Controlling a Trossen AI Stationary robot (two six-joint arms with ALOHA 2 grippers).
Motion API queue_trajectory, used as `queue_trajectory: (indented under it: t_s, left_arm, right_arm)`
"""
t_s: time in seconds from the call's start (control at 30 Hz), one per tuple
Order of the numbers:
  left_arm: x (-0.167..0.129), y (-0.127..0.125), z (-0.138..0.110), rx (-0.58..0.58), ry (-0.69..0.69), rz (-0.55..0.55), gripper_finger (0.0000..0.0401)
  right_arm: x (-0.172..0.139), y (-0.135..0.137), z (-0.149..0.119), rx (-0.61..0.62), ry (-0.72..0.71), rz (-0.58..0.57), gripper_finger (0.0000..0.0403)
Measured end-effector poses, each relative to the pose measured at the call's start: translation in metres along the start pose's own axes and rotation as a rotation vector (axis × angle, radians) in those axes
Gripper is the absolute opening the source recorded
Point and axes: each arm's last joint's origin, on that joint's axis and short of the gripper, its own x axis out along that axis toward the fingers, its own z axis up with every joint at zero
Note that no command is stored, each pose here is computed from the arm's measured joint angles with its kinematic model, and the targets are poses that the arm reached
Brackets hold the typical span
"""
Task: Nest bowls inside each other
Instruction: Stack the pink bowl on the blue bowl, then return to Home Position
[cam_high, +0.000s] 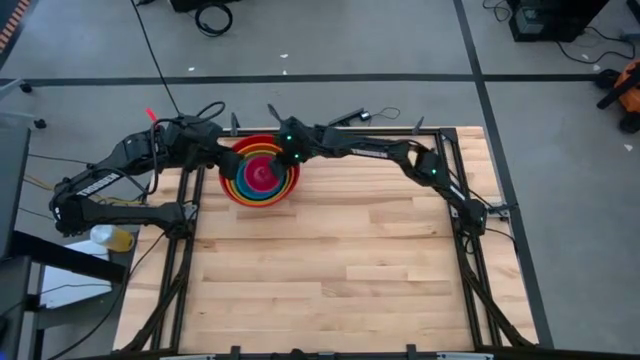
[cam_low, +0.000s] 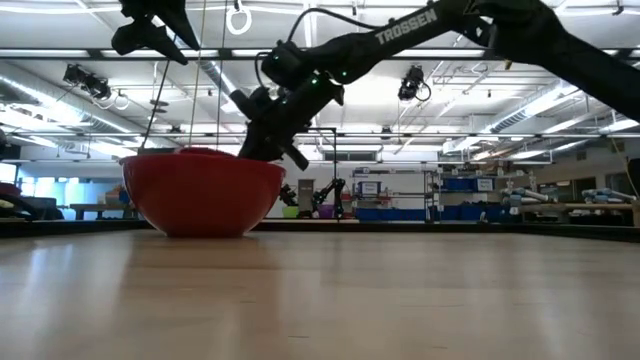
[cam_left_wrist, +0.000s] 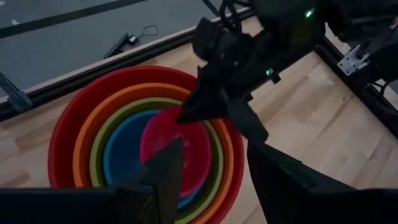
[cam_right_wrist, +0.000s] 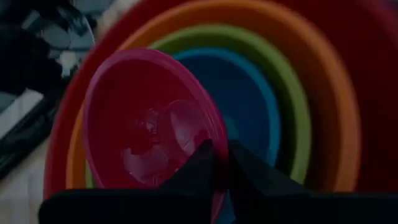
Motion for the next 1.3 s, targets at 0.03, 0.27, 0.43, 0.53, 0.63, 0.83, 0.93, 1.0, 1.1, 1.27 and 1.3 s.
queue_trajectory:
  t_s: [0.03, 0.27, 0.43, 0.53, 0.63, 0.83, 0.93, 1.0, 1.1, 1.27, 1.3]
  left_arm:
    - [0.0, 0.0, 0.0, -0.001, 0.0, 0.0, 0.018]
    - [0.0, 0.0, 0.0, -0.001, 0.0, 0.001, 0.018]
    - [0.0, 0.0, -0.001, -0.001, 0.006, 0.005, 0.018]
    - [0.0, 0.002, -0.005, -0.003, 0.047, 0.025, 0.018]
    - [-0.002, 0.001, -0.01, 0.022, 0.074, 0.037, 0.018]
    - [-0.009, -0.006, -0.016, 0.059, 0.032, 0.053, 0.018]
    - [-0.005, -0.013, -0.02, 0.078, 0.015, 0.005, 0.018]
    - [0.002, -0.02, -0.027, 0.098, -0.002, -0.055, 0.018]
    - [0.011, -0.037, -0.036, 0.087, -0.141, -0.244, 0.0175]
    - [0.009, -0.05, -0.051, 0.09, -0.399, -0.536, 0.0143]
    - [0.011, -0.05, -0.055, 0.101, -0.415, -0.555, 0.0134]
  right_arm:
    - [0.003, 0.0, -0.002, 0.002, 0.019, 0.003, 0.0044]
    - [0.003, 0.0, -0.002, -0.001, 0.026, -0.006, 0.0093]
    - [-0.008, 0.001, 0.005, 0.049, -0.001, -0.009, 0.0155]
    - [-0.023, 0.002, 0.008, 0.078, 0.024, -0.043, 0.0179]
    - [-0.048, 0.009, 0.013, 0.009, 0.033, -0.093, 0.0186]
    - [-0.08, 0.031, 0.009, -0.154, 0.09, -0.108, 0.017]
    - [-0.087, 0.04, -0.001, -0.181, 0.155, -0.122, 0.0158]
    - [-0.098, 0.052, -0.004, -0.212, 0.164, -0.111, 0.015]
    - [-0.127, 0.074, -0.005, -0.248, 0.146, -0.069, 0.0137]
    - [-0.189, 0.097, -0.01, -0.309, 0.082, -0.026, 0.0096]
    - [-0.202, 0.099, -0.011, -0.313, 0.066, -0.018, 0.0084]
